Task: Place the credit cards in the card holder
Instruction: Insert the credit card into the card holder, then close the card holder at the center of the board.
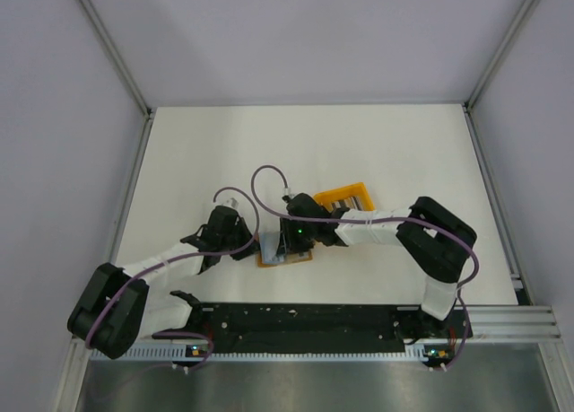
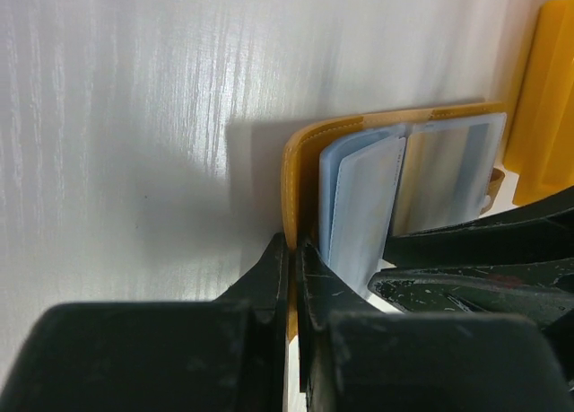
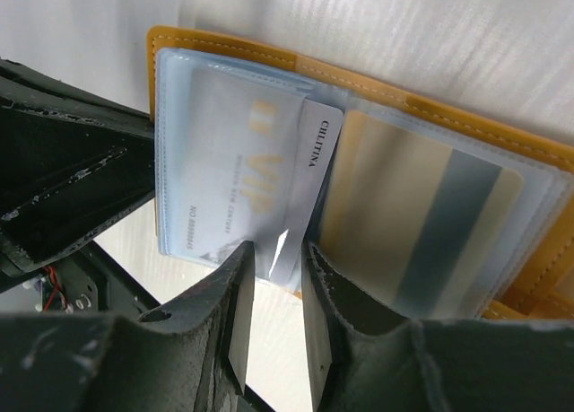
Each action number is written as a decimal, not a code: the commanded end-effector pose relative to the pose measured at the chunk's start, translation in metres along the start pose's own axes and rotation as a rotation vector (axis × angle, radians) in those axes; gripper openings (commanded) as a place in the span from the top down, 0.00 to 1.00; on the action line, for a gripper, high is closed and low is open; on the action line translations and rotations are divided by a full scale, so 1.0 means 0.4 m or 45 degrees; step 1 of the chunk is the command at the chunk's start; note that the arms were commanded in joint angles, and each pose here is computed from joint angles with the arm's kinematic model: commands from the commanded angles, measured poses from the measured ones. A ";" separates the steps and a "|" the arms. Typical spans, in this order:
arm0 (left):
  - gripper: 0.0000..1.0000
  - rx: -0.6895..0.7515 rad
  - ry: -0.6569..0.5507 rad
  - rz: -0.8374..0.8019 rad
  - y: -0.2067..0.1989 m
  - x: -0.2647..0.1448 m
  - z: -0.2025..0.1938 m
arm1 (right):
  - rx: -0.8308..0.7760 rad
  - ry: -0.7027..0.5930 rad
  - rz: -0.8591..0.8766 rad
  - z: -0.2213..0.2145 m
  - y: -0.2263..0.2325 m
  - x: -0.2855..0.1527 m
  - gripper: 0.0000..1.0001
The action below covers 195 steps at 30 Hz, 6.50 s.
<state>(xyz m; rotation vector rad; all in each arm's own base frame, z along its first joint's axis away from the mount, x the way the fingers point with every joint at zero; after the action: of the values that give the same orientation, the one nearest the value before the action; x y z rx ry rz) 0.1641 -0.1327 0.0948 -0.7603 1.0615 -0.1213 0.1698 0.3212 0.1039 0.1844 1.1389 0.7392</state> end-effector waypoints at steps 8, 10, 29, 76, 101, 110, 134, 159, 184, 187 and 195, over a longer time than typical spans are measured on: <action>1.00 0.022 -0.018 0.073 0.027 0.000 -0.006 | -0.014 -0.039 0.319 0.028 0.085 0.012 0.73; 1.00 0.021 -0.018 0.080 0.030 0.000 -0.007 | -0.016 -0.065 0.295 0.033 0.081 0.008 0.73; 1.00 0.049 -0.030 0.106 0.023 -0.012 0.001 | 0.080 -0.257 0.084 0.060 0.024 -0.049 0.61; 1.00 0.591 0.201 0.386 -0.123 -0.147 0.127 | -0.550 -0.286 0.134 0.041 -0.033 -0.092 0.53; 1.00 0.612 0.190 0.516 -0.117 -0.089 0.145 | -1.220 -0.469 0.333 -0.031 -0.059 0.000 0.51; 1.00 0.608 0.193 0.518 -0.110 -0.085 0.140 | -1.349 -0.534 0.260 -0.036 -0.033 0.031 0.51; 0.98 0.524 0.140 0.502 -0.122 -0.081 0.143 | -1.154 -1.042 0.264 -0.076 -0.054 -0.024 0.85; 0.98 0.490 0.084 0.610 -0.100 -0.066 0.146 | -1.103 -1.345 0.247 -0.052 -0.015 -0.092 0.88; 0.70 0.334 0.352 -0.116 -0.152 -0.054 0.043 | -1.070 -1.375 0.285 -0.033 0.008 -0.089 0.89; 0.71 0.318 0.362 -0.075 -0.139 -0.043 0.038 | -1.076 -1.381 0.285 -0.033 0.010 -0.094 0.89; 0.78 0.265 0.274 0.049 -0.105 -0.028 0.034 | -1.100 -1.383 0.295 -0.035 0.010 -0.099 0.91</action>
<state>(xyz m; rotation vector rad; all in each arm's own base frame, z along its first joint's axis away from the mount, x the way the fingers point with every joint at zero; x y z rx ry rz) 0.1802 -0.1553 0.1410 -0.5487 1.2742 -0.3598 0.1438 0.2803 0.0684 -0.2345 0.0546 1.0824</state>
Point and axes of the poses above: each gripper's point midway between its finger pads, its own x axis out along the fingers, its own y axis along the line the jaws close on, z = x × y, the point moved 10 cm from there along -x, back along the fingers, and after that the axes turned 7 degrees about -x, right-handed, at the moved point
